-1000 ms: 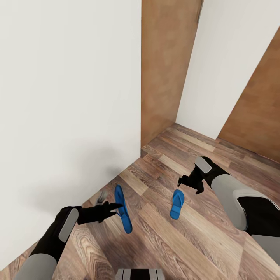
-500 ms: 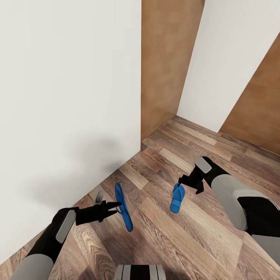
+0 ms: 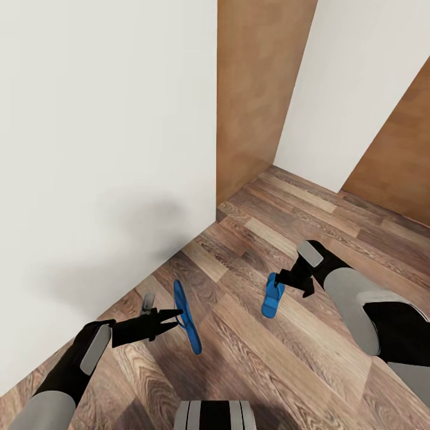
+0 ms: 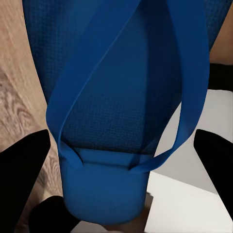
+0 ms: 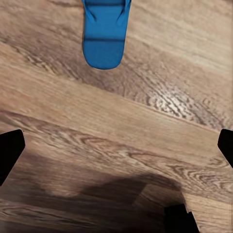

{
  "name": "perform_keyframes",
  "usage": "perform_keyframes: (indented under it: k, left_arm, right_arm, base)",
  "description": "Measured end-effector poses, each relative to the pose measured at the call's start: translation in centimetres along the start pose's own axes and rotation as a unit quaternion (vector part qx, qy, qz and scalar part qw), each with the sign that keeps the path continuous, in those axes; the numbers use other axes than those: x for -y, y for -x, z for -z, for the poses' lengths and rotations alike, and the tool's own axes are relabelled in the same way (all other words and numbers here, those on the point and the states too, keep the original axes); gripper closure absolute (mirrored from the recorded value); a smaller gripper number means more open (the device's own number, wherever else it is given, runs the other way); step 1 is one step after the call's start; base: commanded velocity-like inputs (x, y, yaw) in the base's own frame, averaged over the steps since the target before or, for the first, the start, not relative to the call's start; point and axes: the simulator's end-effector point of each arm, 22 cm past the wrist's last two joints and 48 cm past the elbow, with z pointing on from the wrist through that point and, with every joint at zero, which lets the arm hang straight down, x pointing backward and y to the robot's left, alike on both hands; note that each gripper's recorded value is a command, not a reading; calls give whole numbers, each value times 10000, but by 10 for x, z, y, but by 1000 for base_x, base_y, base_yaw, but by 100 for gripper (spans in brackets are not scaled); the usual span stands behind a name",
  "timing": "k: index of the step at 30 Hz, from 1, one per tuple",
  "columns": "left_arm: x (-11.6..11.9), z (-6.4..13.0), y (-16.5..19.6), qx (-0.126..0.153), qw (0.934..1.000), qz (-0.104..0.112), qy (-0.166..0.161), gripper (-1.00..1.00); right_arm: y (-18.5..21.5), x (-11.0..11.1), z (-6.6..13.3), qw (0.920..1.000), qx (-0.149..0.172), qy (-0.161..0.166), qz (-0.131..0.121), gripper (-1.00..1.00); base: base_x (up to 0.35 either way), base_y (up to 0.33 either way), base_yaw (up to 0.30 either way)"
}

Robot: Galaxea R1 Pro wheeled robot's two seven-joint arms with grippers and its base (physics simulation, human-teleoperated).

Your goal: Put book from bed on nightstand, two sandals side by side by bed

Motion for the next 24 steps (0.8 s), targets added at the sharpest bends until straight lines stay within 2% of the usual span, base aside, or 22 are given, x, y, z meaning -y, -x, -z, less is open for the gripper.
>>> perform_keyframes:
  k: [9,20,24]
  left_arm:
    - [-19,-4,-5,-67,9998,159,64,100]
    - [-19,-4,-5,-70,9998,167,60,100]
    - [-20,-4,-6,-72,9998,178,62,100]
  right_arm:
    - [-1,1,-23,10000,-61,-61,-38,-100]
    - [9,-3,-17,9999,94,0,-48,-100]
    - [15,-3,-17,9997,232,8,-126,-100]
  base:
    - [0,0,0]
    - [0,0,0]
    - [0,0,0]
